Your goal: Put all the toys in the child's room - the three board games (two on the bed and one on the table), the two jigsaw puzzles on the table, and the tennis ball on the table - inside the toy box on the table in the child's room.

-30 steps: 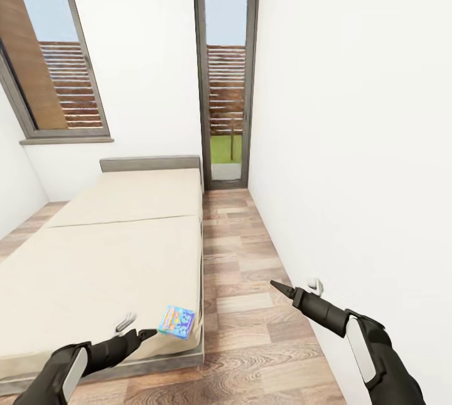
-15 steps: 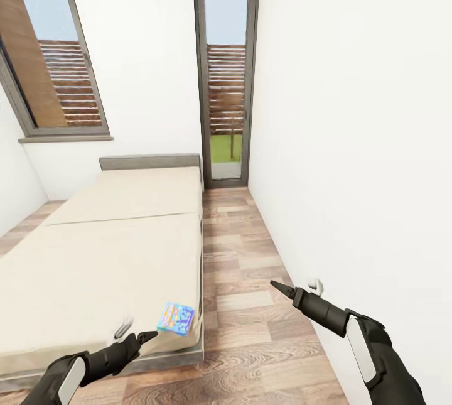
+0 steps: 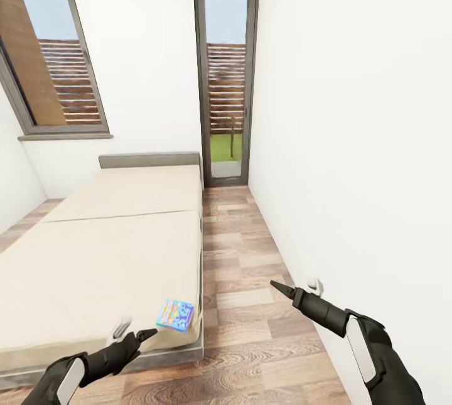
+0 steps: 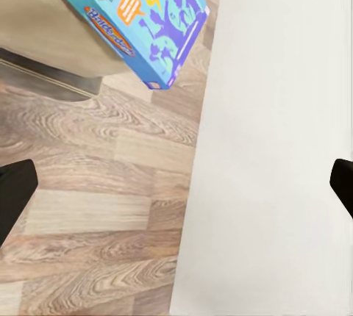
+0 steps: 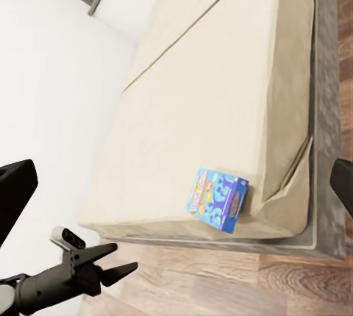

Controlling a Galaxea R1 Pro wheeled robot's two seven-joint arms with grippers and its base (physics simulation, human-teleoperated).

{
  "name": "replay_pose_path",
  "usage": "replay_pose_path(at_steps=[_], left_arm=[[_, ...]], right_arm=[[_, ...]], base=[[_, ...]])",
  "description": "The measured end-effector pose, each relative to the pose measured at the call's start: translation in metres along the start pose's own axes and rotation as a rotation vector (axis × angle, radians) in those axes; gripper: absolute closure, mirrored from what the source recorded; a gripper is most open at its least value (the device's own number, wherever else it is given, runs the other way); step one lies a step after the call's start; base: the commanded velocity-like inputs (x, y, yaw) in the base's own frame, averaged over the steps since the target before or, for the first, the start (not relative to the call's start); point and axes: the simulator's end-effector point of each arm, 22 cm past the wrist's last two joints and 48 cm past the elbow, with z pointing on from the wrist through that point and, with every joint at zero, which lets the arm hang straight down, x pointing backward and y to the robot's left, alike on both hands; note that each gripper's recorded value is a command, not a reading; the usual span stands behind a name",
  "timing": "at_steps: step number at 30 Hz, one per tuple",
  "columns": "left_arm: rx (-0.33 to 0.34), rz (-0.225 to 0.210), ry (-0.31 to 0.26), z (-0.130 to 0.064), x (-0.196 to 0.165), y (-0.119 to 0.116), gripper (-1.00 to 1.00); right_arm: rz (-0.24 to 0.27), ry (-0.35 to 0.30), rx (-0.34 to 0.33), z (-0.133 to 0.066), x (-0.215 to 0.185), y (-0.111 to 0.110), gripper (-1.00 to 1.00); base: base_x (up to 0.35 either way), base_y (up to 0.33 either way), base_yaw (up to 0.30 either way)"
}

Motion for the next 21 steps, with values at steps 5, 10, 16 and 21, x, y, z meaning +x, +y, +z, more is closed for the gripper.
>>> replay_pose_path(at_steps=[5, 10, 16, 21], left_arm=[[0.018, -0.023, -0.019, 0.003, -0.003, 0.004, -1.0], [0.022, -0.03, -0.03, 0.005, -0.005, 0.012, -1.0], [0.044, -0.028, -0.042, 0.005, -0.01, 0.02, -1.0], [0.117, -0.02, -0.051, 0.002, -0.014, 0.014, -1.0]], right_arm=[[0.0, 0.0, 0.009, 0.002, 0.005, -0.009, -1.0], [0.0, 0.0, 0.021, 0.003, 0.011, -0.018, -1.0], [0.0, 0.0, 0.028, 0.005, 0.017, -0.028, -1.0], [-0.001, 0.0, 0.029, 0.007, 0.023, -0.035, -1.0]], base=[[0.0, 0.0, 0.0], [0.0, 0.0, 0.0], [0.0, 0.0, 0.0], [0.0, 0.0, 0.0]])
